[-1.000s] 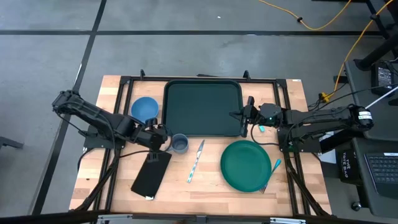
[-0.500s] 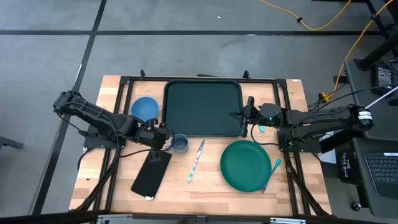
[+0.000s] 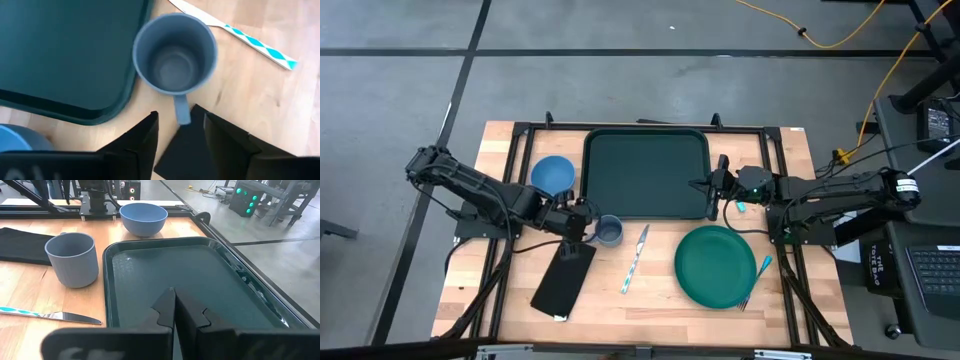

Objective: Set up tray
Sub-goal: Put the gray mug on the green tray

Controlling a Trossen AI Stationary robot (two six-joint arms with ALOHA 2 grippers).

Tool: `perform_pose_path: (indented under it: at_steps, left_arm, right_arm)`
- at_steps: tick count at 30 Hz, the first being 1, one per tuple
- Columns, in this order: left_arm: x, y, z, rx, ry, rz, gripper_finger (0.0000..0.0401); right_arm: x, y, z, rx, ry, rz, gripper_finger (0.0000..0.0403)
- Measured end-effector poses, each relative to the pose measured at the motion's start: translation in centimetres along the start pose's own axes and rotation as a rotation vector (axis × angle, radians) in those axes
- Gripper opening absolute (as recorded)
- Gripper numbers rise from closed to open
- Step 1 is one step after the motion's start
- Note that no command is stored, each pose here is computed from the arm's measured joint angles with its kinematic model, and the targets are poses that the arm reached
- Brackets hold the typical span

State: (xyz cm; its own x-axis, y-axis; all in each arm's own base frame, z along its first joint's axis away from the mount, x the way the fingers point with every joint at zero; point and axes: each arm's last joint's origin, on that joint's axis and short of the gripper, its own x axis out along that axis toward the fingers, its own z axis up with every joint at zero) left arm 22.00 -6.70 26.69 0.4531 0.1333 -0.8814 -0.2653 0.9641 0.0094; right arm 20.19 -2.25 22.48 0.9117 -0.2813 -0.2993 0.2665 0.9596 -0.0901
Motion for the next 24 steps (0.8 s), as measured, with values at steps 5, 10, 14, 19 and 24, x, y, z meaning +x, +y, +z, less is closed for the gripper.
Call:
perform_pose_path:
  at_steps: [5, 10, 14, 19, 24]
  left_arm:
    - [0.6, -0.1, 0.1, 0.008, -0.001, 0.050, 0.0180]
    - [1.8, -0.6, 0.1, 0.012, 0.047, 0.052, 0.0199]
    - [2.9, -1.0, 0.1, -0.012, 0.086, 0.063, 0.0205]
    - [4.4, -1.5, 0.0, 0.000, 0.141, 0.078, 0.0206]
    - [5.6, -1.9, -0.1, 0.005, 0.189, 0.089, 0.0206]
  right_arm:
    - [0.0, 0.0, 0.0, 0.000, 0.000, 0.000, 0.0010]
    - [0.0, 0.0, 0.0, 0.000, 0.000, 0.000, 0.0010]
    - [0.0, 0.0, 0.0, 0.000, 0.000, 0.000, 0.0010]
    - [0.0, 0.0, 0.0, -0.001, 0.000, 0.000, 0.0010]
    - [0.0, 0.0, 0.0, -0.002, 0.001, 0.000, 0.0010]
